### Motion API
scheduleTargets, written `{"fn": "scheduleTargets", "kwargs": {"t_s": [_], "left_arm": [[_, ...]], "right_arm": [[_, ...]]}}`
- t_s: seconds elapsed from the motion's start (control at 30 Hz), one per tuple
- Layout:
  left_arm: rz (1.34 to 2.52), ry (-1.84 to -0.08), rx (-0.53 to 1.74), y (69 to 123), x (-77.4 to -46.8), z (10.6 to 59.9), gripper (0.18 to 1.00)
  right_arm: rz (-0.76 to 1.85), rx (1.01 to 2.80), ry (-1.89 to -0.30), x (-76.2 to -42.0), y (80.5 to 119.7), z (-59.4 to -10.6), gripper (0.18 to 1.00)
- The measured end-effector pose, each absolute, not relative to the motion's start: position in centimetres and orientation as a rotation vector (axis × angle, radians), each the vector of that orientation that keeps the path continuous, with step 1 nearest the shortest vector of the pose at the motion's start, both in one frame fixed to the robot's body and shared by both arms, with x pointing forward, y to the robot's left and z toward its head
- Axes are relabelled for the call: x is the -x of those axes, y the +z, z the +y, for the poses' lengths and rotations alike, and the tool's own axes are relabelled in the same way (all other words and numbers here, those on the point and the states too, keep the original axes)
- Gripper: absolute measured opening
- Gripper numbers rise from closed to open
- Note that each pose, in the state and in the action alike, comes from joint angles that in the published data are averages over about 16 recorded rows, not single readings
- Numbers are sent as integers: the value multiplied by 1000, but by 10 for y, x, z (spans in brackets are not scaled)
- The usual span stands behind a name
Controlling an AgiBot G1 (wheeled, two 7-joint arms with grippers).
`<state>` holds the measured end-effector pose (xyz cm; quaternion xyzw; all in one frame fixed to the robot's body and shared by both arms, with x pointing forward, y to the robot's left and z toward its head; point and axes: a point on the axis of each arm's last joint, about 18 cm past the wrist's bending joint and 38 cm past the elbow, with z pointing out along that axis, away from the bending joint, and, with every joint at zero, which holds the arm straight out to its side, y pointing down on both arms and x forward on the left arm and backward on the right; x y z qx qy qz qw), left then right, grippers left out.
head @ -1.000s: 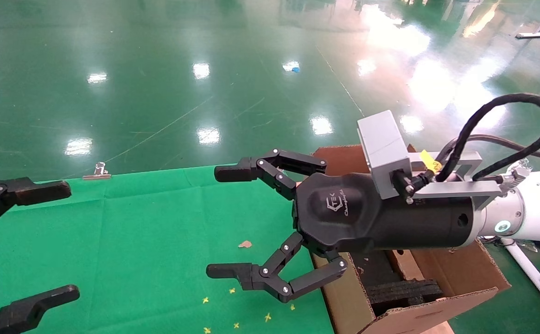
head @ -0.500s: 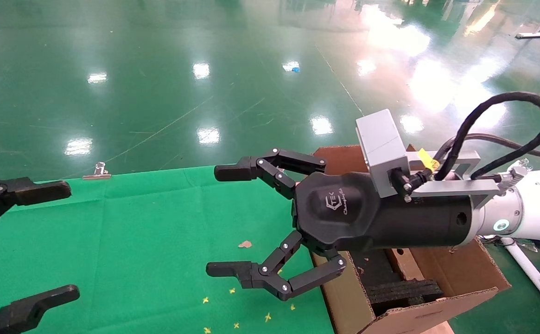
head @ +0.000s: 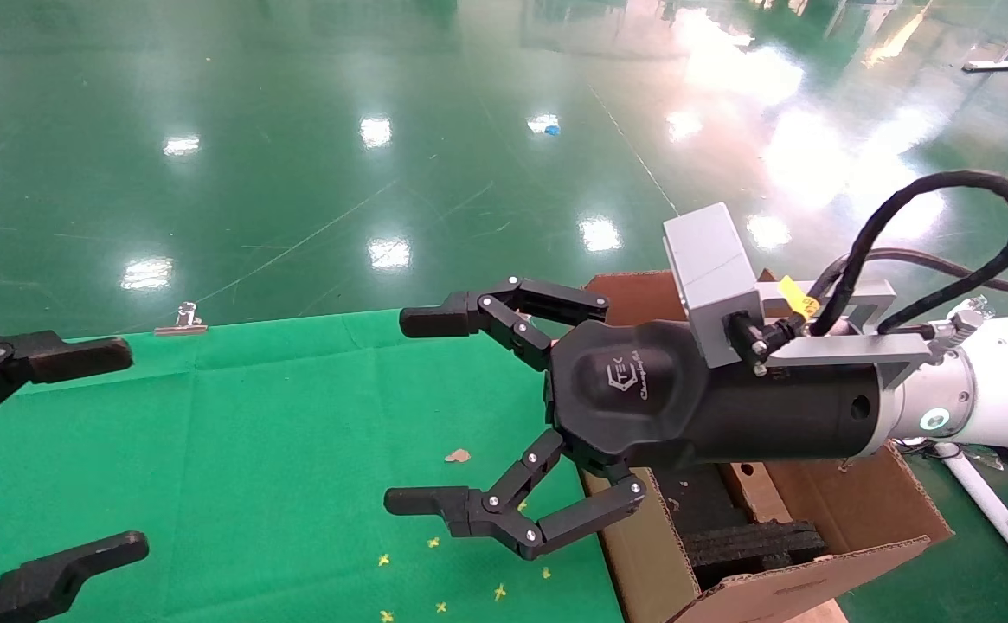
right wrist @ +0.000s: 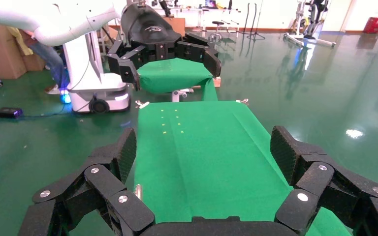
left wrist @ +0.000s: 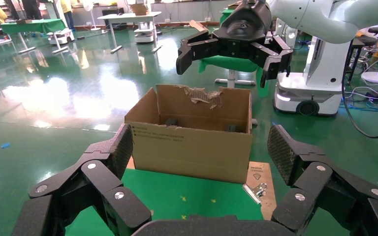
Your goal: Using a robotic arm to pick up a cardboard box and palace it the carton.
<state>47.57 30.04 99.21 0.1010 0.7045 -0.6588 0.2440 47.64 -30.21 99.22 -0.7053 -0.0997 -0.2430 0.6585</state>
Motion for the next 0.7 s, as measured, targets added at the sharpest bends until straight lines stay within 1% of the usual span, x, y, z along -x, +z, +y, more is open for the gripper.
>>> {"fn": "scheduleTargets", "kwargs": {"t_s": [0.7], "left_arm": [[1924, -1799, -276, 992, -476, 300, 1001]], "right_arm": [[-225, 1597, -550, -477, 992, -302, 1000]]}}
